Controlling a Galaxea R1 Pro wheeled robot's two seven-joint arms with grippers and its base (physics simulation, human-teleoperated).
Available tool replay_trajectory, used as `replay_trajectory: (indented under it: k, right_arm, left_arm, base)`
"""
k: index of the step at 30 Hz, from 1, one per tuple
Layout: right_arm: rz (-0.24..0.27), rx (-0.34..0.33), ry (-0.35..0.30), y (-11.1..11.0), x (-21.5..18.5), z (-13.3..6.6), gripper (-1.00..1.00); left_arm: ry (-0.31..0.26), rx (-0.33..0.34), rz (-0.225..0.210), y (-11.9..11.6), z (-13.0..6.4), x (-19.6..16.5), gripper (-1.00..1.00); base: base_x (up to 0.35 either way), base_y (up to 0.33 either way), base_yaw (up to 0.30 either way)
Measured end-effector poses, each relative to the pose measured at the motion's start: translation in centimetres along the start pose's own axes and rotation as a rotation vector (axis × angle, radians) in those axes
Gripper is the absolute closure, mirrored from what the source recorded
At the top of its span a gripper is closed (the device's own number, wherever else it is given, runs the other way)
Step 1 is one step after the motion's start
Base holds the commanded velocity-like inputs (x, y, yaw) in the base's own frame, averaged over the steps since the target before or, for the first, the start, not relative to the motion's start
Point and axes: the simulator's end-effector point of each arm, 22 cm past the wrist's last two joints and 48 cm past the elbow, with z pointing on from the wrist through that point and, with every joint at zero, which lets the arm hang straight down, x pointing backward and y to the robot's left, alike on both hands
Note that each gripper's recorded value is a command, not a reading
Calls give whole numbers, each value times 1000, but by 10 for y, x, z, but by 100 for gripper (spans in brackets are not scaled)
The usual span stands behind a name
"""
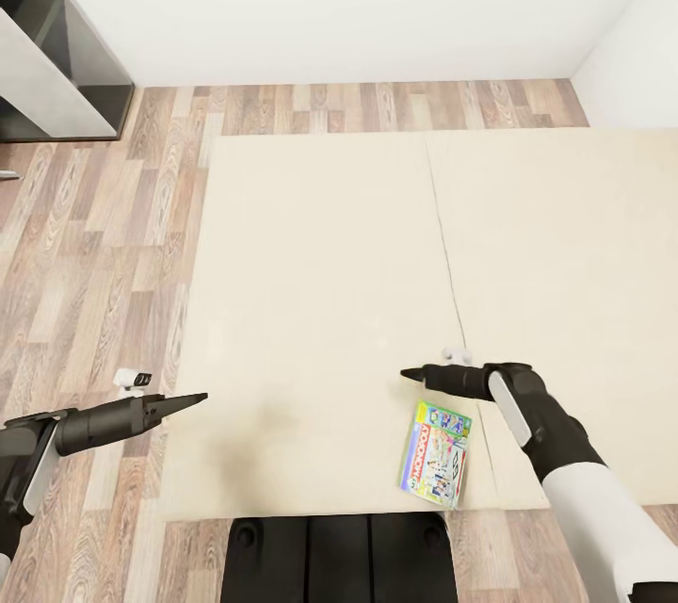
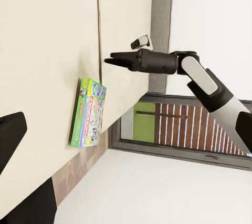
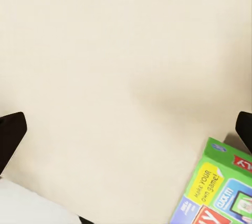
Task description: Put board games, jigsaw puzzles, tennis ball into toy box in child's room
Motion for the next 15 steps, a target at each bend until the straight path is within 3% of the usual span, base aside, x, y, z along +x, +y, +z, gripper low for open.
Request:
replay_trajectory:
  k: [5,15]
  right_arm:
    - [-7,4,0,0,-6,-7,-100]
    - [-9,42,-5,-25,-13,-24,-100]
  left_arm:
    - [0,0,0,0,0,0,-100]
    - [-1,-2,1,0,-1,-1,-100]
  base:
    - [0,0,0]
    - [0,0,0]
